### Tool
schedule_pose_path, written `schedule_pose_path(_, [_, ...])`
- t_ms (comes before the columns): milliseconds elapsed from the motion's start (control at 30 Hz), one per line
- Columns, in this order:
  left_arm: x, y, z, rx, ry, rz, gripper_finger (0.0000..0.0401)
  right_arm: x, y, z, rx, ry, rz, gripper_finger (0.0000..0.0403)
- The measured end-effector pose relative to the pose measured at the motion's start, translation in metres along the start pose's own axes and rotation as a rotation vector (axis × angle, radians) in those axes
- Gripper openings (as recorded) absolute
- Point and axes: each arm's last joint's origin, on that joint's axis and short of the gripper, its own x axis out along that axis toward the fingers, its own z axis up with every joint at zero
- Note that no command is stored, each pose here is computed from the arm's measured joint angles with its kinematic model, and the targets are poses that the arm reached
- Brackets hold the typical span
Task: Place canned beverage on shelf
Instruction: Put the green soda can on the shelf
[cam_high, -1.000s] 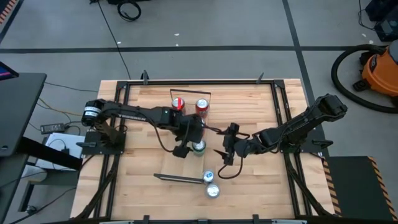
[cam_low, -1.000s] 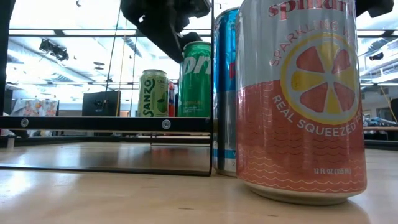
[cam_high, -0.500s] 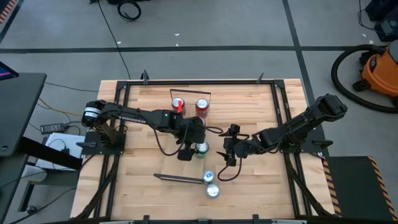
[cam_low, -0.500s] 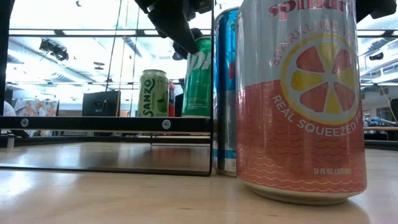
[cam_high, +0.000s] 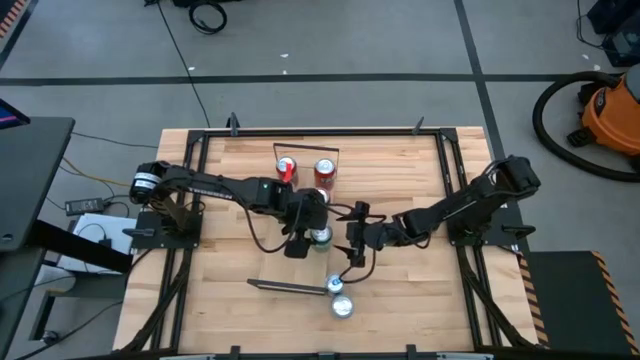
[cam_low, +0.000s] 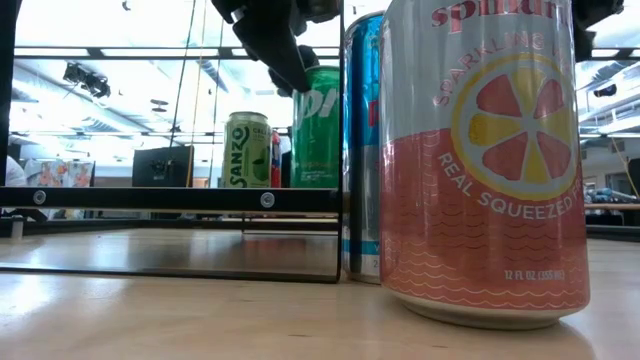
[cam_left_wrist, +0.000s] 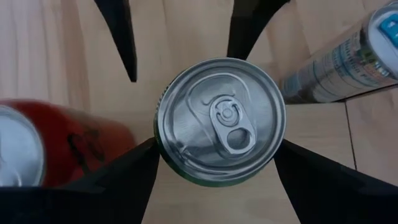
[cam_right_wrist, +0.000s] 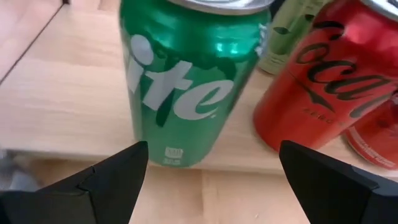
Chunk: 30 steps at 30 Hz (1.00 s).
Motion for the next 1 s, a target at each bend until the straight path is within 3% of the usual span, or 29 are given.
schedule_pose_path(400, [-0.002, -0.003, -0.001, 0.069, 0.02, 0.076, 0.037, 0.012, -0.022, 0.003, 0.06, -0.024, -0.022, 0.0374])
schedule_pose_path(733, [-0.008, -0.003, 0.003, 0.096, -0.028, 0.1, 0.0373, 0.014, -0.026, 0.005, 0.075, -0.033, -0.026, 0.0374])
schedule_pose_path(1000, [-0.008, -0.007, 0.006, 0.182, -0.066, 0.079, 0.0373, 0.003, -0.026, 0.007, 0.089, -0.004, -0.023, 0.0374])
